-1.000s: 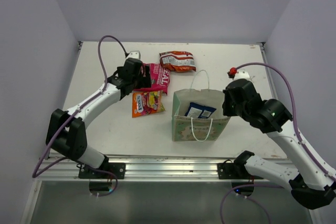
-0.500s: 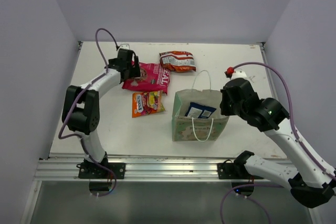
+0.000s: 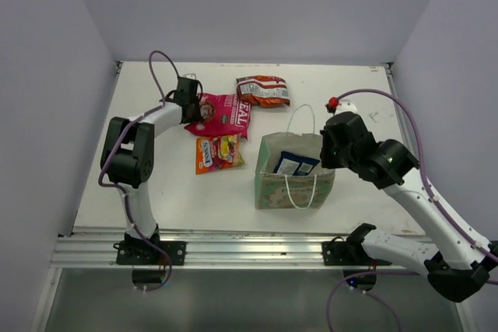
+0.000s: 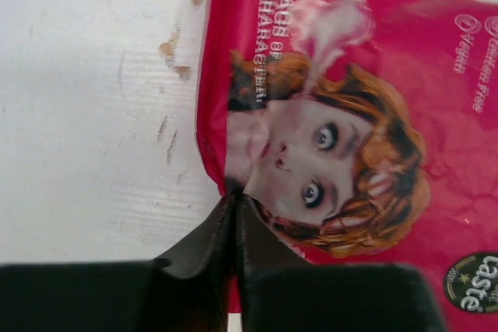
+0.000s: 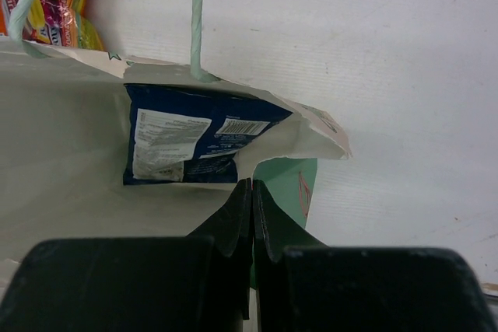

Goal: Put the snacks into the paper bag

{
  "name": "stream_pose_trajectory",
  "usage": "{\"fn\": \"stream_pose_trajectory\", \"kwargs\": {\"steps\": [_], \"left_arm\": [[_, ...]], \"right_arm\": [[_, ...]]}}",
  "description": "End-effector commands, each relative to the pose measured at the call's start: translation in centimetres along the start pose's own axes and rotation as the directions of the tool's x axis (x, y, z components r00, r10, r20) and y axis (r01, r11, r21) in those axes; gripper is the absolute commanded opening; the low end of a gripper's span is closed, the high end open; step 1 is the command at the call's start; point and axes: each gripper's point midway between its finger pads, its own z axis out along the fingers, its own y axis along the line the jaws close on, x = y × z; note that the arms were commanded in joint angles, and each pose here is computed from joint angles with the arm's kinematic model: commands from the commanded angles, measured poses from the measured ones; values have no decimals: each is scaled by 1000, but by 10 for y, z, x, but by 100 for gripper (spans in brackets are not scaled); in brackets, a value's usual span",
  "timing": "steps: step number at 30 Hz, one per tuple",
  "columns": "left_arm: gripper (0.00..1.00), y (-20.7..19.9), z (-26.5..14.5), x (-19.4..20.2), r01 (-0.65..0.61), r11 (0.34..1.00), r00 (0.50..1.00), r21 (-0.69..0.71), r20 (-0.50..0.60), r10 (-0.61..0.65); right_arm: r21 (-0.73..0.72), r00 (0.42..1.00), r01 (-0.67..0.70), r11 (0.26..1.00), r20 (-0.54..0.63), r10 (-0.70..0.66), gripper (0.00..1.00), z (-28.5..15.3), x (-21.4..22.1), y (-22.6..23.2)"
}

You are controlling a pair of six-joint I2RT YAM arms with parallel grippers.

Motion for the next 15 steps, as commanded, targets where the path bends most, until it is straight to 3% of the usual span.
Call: {"fn": "stream_pose_trajectory", "kwargs": {"steps": [1, 4, 7, 11, 15], "left_arm": [[0, -13, 3, -15, -2, 998, 1000, 56, 28, 0], [0, -7, -4, -13, 4, 999, 1000, 37, 29, -5], [0, -1, -34, -32, 27, 999, 994, 31, 101, -30], [0, -16, -120, -88, 18, 984, 953, 179, 294, -71], [0, -50, -211, -131, -125, 910, 887, 395, 456, -77]], "right_arm": [[-7, 1000, 8, 1000, -24, -9, 0, 4, 5, 2], [-9, 1000, 13, 1000, -25, -13, 0, 4, 5, 3], [-15, 1000, 12, 1000, -20, -12, 0, 4, 4, 4], [-23, 1000, 8, 1000, -21, -8, 0, 6, 4, 7], [-22, 1000, 13, 1000, -12, -14, 0, 5, 2, 6]]}}
